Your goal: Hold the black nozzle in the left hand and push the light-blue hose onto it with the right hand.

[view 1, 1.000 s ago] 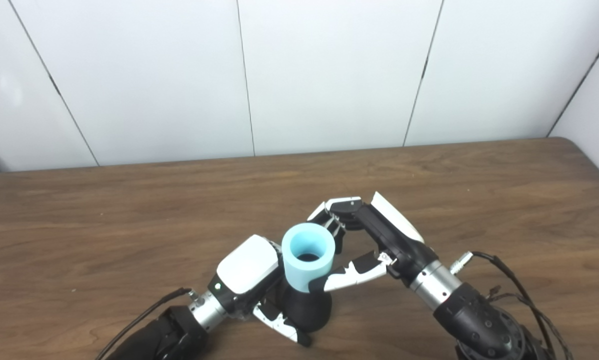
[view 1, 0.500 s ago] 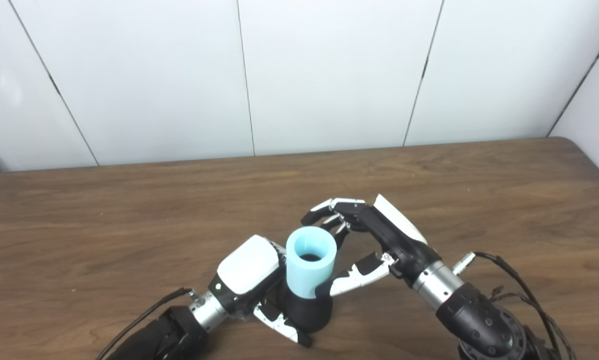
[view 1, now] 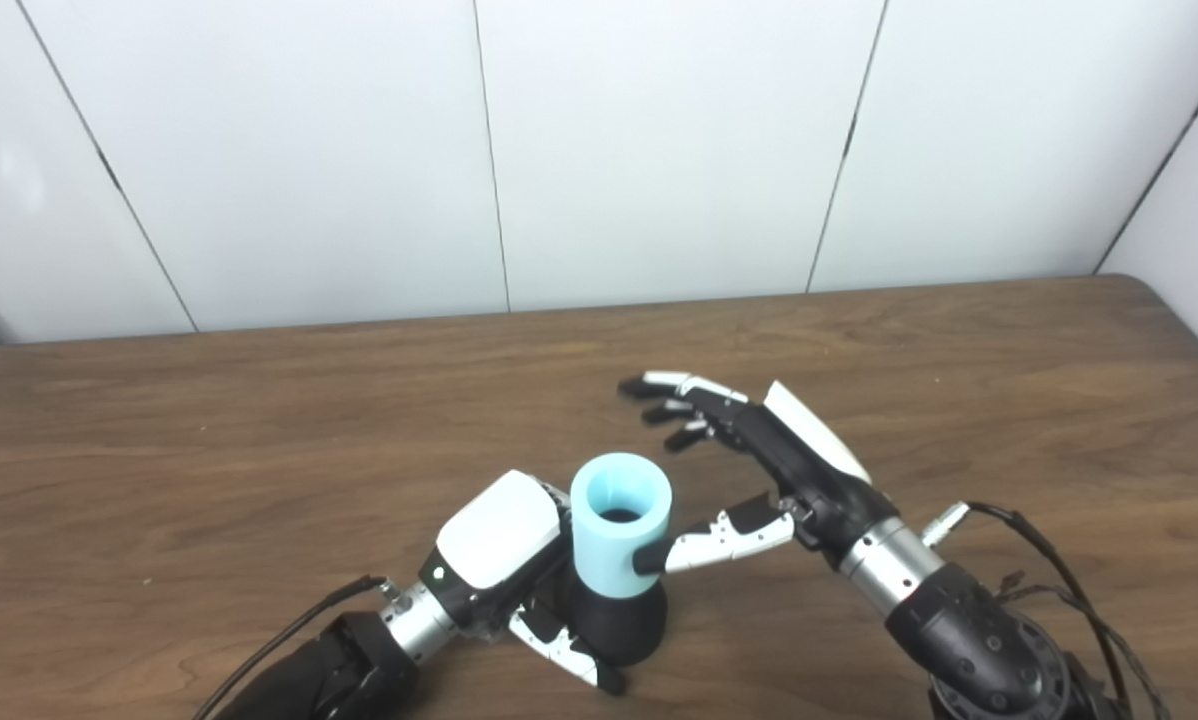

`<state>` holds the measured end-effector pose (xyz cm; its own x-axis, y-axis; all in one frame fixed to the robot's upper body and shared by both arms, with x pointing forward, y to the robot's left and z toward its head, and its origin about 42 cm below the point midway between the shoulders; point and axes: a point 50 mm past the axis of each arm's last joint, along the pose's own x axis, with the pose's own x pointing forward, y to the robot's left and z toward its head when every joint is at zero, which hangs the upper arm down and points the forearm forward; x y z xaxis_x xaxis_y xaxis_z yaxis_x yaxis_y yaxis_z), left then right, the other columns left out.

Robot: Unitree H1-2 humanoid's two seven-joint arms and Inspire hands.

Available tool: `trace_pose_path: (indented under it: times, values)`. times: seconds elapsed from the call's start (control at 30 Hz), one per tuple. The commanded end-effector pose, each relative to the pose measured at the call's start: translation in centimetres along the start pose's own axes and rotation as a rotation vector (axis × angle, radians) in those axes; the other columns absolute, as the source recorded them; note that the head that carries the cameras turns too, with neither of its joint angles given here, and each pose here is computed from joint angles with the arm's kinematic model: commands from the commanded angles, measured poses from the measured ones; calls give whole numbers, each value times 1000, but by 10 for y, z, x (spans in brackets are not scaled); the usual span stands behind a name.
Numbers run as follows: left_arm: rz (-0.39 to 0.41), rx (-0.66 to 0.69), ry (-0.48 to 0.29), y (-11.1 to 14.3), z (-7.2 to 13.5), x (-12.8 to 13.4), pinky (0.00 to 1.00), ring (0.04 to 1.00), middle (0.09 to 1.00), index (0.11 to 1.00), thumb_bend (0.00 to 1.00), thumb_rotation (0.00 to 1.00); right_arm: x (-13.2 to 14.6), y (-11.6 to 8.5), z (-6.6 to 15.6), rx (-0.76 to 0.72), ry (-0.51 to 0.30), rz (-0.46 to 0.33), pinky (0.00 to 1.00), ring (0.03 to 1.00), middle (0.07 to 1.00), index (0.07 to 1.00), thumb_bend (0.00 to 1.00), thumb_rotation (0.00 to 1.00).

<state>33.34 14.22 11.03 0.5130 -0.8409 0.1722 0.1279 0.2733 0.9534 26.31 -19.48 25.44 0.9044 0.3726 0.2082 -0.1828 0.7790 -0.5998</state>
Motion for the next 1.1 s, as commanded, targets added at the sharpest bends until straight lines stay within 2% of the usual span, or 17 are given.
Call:
trace_pose_path:
  times: [0.0,0.03,0.07,0.2,0.3,0.37,0.47,0.53,0.63,0.77,0.83,1.0,1.07]
  values:
    - [-159,-127,51,-68,26,-37,159,219,464,485,522,0,-2,-14,22,-94,-157,-88,894,957,988,991,934,832]
    - [-159,-127,51,-68,26,-36,156,215,469,483,523,0,-4,-15,25,-118,-184,-98,952,973,996,997,909,854]
    - [-161,-127,50,-68,25,-36,159,221,431,498,518,0,-6,-16,29,-145,-213,-107,976,981,998,999,888,860]
    - [-163,-126,53,-70,25,-36,170,235,396,515,513,0,-14,-17,42,-257,-278,-98,993,983,1000,1000,856,923]
    - [-158,-122,51,-70,25,-37,147,208,464,485,522,0,-20,-17,50,-361,-310,-54,1000,995,1000,1000,883,988]
    - [-163,-125,51,-71,25,-37,162,226,405,506,514,0,-23,-17,54,-394,-324,-25,1000,999,1000,1000,904,998]
    - [-163,-127,51,-71,24,-37,183,252,400,518,513,0,-28,-17,58,-438,-347,22,1000,1000,1000,998,928,1000]
    - [-160,-126,51,-72,25,-37,154,212,460,488,521,0,-32,-17,58,-468,-355,46,1000,1000,1000,998,949,989]
    - [-164,-121,49,-71,25,-36,148,203,470,483,523,0,-36,-14,58,-531,-373,69,1000,990,993,978,932,957]
    - [-166,-115,44,-71,24,-36,156,213,472,482,523,0,-42,-7,52,-639,-359,97,1000,937,951,955,845,891]
    - [-165,-118,45,-71,24,-36,156,215,472,482,523,0,-45,-3,48,-694,-344,118,990,926,935,927,832,875]
    - [-165,-128,46,-71,24,-36,152,213,472,482,523,0,-50,6,36,-762,-298,177,996,957,962,932,836,892]
    - [-166,-125,45,-70,24,-36,177,244,417,508,515,0,-52,8,33,-776,-278,208,999,970,974,944,836,897]
